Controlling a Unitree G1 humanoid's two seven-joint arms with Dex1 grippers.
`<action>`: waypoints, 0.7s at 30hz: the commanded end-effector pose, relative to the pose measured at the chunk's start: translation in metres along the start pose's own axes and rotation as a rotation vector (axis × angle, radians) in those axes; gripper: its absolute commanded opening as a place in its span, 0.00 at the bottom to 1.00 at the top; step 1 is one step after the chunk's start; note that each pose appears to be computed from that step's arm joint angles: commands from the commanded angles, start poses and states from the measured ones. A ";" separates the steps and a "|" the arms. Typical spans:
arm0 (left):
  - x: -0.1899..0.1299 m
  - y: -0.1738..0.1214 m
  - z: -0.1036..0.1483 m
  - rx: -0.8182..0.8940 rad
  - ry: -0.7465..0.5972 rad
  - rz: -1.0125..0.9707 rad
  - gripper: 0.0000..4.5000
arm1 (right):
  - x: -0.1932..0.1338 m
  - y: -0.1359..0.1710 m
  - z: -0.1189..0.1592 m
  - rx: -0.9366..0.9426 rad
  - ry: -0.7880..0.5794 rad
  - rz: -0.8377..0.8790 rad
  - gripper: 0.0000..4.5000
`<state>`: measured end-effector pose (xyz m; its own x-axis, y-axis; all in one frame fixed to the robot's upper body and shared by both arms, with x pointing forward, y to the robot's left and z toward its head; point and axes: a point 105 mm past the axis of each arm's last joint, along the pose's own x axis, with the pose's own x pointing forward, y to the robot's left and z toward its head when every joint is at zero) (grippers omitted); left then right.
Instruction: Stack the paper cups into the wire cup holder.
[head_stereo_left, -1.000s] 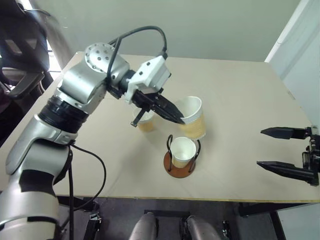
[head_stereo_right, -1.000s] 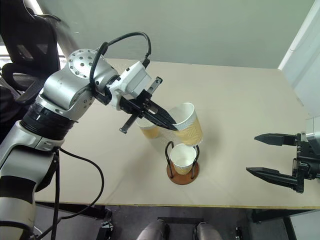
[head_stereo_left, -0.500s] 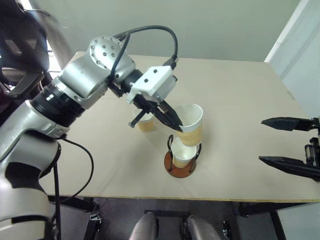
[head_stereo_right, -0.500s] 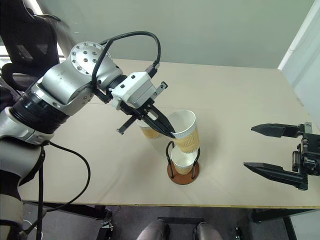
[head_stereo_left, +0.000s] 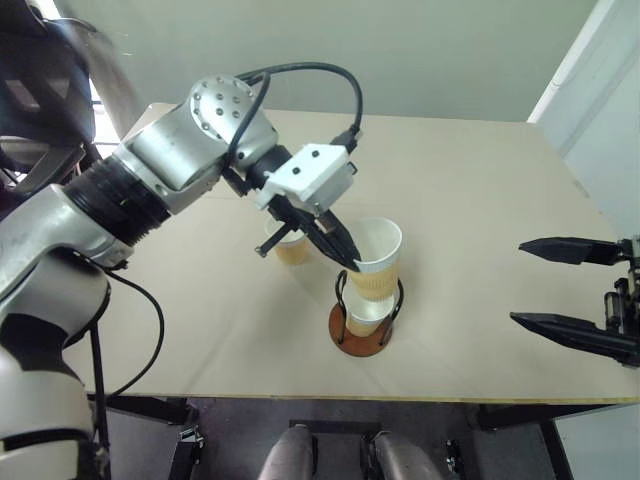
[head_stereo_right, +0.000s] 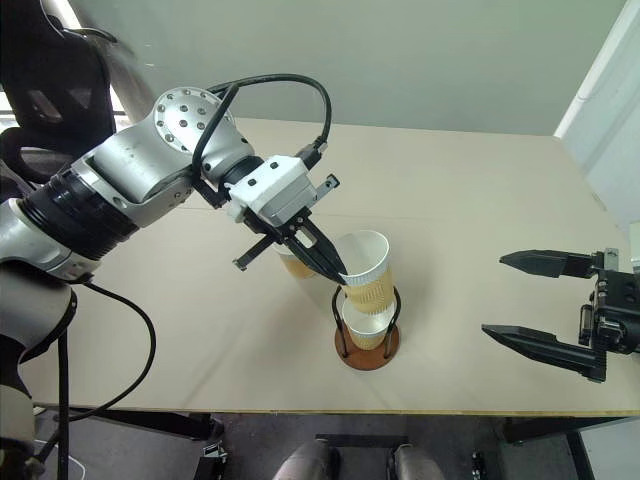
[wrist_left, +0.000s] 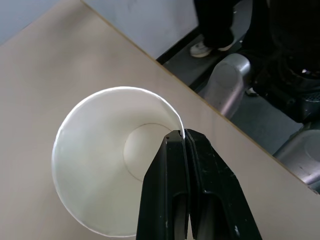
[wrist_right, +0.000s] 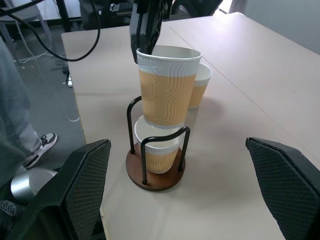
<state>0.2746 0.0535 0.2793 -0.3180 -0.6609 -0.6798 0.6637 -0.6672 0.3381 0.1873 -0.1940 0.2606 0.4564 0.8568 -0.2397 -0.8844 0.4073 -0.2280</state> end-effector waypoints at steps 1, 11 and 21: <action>-0.004 -0.004 0.010 0.051 0.007 -0.045 0.00 | -0.003 0.001 0.008 -0.045 -0.019 -0.019 0.99; 0.007 -0.004 0.003 0.055 0.004 -0.087 0.00 | -0.002 0.005 0.008 -0.047 -0.012 -0.027 0.99; 0.011 -0.002 -0.004 0.063 0.025 -0.098 0.00 | -0.003 0.007 0.006 -0.042 -0.001 -0.050 0.99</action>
<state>0.2765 0.0475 0.2586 -0.3574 -0.6056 -0.7110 0.6285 -0.7191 0.2965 0.1827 -0.1915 0.2556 0.4818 0.8402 -0.2488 -0.8720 0.4315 -0.2311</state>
